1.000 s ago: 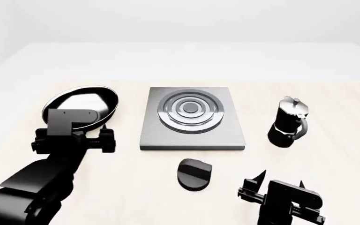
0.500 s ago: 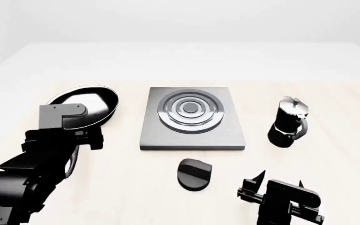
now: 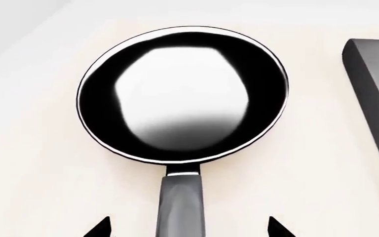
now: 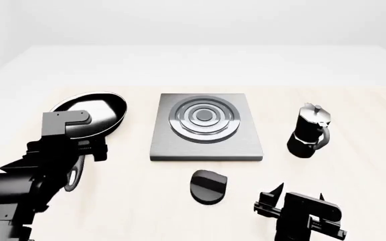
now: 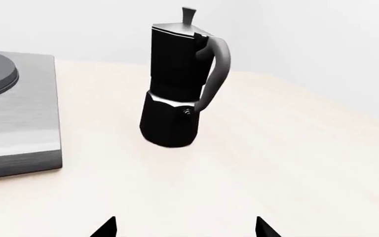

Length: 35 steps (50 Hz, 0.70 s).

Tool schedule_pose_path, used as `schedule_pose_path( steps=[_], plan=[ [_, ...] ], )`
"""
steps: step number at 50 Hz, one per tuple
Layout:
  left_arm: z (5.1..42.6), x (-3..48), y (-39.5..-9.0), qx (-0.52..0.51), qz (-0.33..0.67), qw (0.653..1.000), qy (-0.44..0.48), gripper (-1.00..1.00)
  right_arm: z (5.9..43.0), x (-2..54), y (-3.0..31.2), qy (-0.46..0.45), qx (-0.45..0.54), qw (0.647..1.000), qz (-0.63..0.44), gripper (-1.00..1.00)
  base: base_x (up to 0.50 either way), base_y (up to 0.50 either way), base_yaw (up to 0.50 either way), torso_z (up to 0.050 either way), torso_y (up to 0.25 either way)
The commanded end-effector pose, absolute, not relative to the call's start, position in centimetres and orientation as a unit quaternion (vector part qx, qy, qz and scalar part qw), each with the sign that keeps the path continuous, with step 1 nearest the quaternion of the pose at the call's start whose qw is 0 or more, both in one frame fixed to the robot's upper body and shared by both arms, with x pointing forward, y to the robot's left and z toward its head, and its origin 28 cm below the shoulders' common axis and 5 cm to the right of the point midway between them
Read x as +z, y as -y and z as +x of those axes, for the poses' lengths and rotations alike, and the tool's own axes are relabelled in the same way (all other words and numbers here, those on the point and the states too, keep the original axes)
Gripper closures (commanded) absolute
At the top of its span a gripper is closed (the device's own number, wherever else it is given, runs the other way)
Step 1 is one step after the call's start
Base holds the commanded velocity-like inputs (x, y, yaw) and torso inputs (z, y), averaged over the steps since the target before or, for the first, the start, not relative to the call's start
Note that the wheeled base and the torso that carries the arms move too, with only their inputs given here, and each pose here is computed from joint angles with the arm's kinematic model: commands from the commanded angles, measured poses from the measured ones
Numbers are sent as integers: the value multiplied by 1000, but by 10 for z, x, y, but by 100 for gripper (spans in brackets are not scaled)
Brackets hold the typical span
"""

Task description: Turn on the stove and put the frying pan on it.

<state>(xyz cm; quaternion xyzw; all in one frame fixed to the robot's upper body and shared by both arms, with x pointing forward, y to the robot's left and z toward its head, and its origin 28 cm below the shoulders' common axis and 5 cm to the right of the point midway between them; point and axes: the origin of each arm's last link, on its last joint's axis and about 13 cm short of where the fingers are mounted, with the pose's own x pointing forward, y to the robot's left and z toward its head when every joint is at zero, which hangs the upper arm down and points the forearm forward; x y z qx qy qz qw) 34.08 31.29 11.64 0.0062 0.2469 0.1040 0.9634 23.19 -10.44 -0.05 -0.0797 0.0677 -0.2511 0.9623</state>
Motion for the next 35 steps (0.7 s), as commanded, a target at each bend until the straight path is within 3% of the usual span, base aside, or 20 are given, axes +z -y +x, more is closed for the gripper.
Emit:
schedule_pose_path(
  steps=[1, 35],
  plan=[
    [345, 114, -318, 109, 10, 958, -265, -100, 232, 0, 104, -69, -251, 962, -81, -100, 0, 0, 0, 0, 0],
    [352, 95, -319, 107, 26, 945, -307, -100, 231, 2, 103, -71, -251, 961, -89, -100, 0, 0, 0, 0, 0]
  ],
)
